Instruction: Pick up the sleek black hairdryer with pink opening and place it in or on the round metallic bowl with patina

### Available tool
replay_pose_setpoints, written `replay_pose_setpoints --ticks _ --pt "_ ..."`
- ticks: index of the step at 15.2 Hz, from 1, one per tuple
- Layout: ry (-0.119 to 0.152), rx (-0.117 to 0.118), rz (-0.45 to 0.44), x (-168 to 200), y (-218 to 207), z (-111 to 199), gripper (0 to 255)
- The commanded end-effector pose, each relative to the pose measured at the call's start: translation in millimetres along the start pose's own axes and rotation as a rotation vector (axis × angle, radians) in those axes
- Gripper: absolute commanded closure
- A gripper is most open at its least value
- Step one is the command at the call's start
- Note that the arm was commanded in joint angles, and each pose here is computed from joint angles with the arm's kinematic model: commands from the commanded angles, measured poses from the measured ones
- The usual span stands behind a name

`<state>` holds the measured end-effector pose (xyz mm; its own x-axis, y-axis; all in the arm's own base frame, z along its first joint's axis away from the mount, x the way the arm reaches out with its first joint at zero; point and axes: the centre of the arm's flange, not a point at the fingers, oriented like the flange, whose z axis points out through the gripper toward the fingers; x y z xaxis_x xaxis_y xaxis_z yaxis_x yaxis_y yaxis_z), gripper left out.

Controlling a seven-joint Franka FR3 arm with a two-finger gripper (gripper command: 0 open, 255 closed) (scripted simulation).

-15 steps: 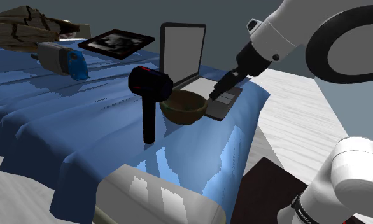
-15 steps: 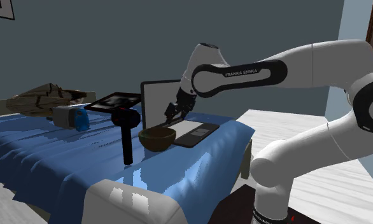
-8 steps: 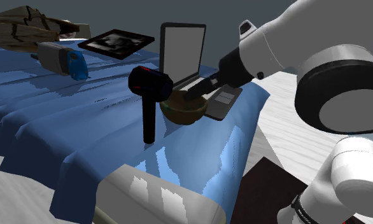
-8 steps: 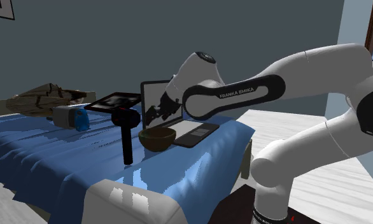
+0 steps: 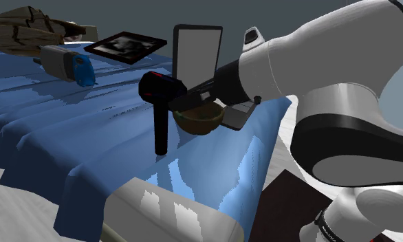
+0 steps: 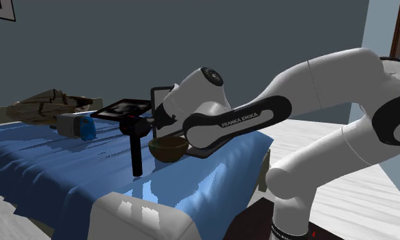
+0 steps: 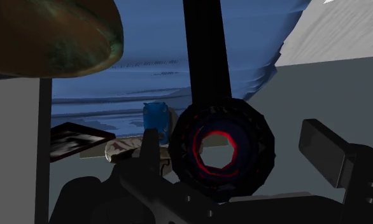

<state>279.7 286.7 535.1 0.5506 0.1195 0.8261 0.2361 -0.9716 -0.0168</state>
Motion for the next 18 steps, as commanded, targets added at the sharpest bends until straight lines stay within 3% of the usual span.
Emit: replay_pose_setpoints --ticks 1,4,12,13,18 --pt "0.003 0.001 0.000 0 0 10 0" --pt "0.003 0.001 0.000 0 0 28 0" --pt "0.003 0.001 0.000 0 0 28 0" --pt "0.003 0.001 0.000 0 0 28 255" --pt "0.003 0.001 0.000 0 0 28 255"
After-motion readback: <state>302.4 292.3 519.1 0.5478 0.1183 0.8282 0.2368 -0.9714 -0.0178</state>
